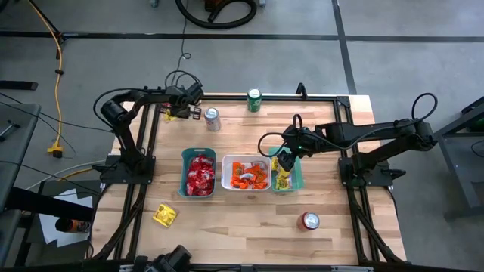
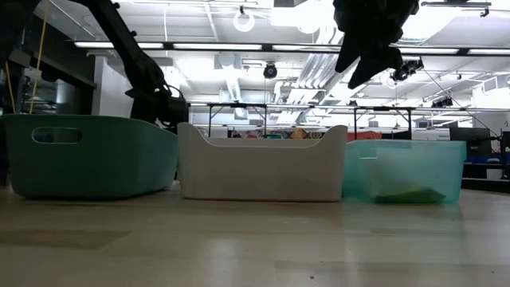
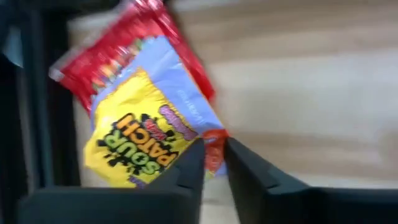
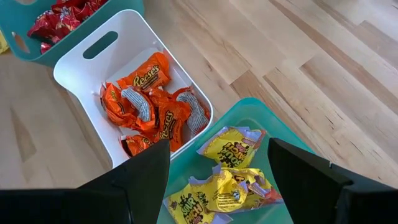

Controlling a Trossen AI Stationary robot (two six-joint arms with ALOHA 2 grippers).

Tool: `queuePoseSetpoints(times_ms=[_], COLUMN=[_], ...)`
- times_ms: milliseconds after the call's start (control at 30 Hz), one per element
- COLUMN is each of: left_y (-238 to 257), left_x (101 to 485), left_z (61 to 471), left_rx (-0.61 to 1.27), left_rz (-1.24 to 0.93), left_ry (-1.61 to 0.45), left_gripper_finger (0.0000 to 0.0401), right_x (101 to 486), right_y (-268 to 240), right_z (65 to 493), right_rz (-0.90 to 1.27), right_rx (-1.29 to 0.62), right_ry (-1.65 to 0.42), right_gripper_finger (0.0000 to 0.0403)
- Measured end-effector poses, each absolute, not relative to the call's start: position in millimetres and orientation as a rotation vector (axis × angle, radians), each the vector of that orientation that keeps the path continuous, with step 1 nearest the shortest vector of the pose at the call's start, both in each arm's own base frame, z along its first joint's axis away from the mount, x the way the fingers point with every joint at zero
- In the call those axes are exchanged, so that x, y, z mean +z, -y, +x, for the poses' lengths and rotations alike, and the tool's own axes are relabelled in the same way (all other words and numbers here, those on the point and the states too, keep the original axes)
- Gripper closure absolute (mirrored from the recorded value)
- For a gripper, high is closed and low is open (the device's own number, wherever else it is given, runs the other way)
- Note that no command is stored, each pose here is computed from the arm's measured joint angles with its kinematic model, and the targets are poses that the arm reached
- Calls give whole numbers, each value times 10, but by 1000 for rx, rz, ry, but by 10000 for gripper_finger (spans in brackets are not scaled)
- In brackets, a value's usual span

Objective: Sort candy
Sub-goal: Put the yellow candy into the light green bin

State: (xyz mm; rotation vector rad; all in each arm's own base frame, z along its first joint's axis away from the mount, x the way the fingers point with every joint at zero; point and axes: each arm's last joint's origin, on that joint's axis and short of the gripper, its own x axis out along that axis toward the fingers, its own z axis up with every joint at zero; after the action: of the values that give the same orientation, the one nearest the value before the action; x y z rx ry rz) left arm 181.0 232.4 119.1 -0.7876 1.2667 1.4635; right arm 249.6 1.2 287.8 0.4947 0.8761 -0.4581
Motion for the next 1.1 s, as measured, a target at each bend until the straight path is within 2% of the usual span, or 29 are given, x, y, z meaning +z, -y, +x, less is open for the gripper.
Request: queuePoseSetpoints(times_ms=[100,300,533,667,800,933,1100], left_y=[-2293,-2237,-2031,-2017,-2009,-2034,-2030], left_x=[1186,1210,1436,1788,2000,1980,1790], left_z=[1831,1899,2016,1969,1866,1788,1710], left_rx=[1409,1258,1053,1087,1125,1129,1100], left_rz=[-837,-931,-944,-874,-783,-771,-732], left_ry=[-1278,-1274,-1232,-1082,-1023,-1042,-1150], left_gripper_finger=[389,399,401,401,401,395,361], right_x=[2878,2877,2878,2880,2884,2892,2902], right_y=[-13,-28,-97,-107,-95,-77,-77], right_z=[2496,2495,2493,2492,2497,2509,2523], right_rz=[499,538,531,524,518,525,530], right_rx=[-458,-470,-459,-483,-498,-500,-495], right_ry=[-876,-872,-872,-858,-844,-828,-812], right_gripper_finger=[137,137,137,137,137,137,137])
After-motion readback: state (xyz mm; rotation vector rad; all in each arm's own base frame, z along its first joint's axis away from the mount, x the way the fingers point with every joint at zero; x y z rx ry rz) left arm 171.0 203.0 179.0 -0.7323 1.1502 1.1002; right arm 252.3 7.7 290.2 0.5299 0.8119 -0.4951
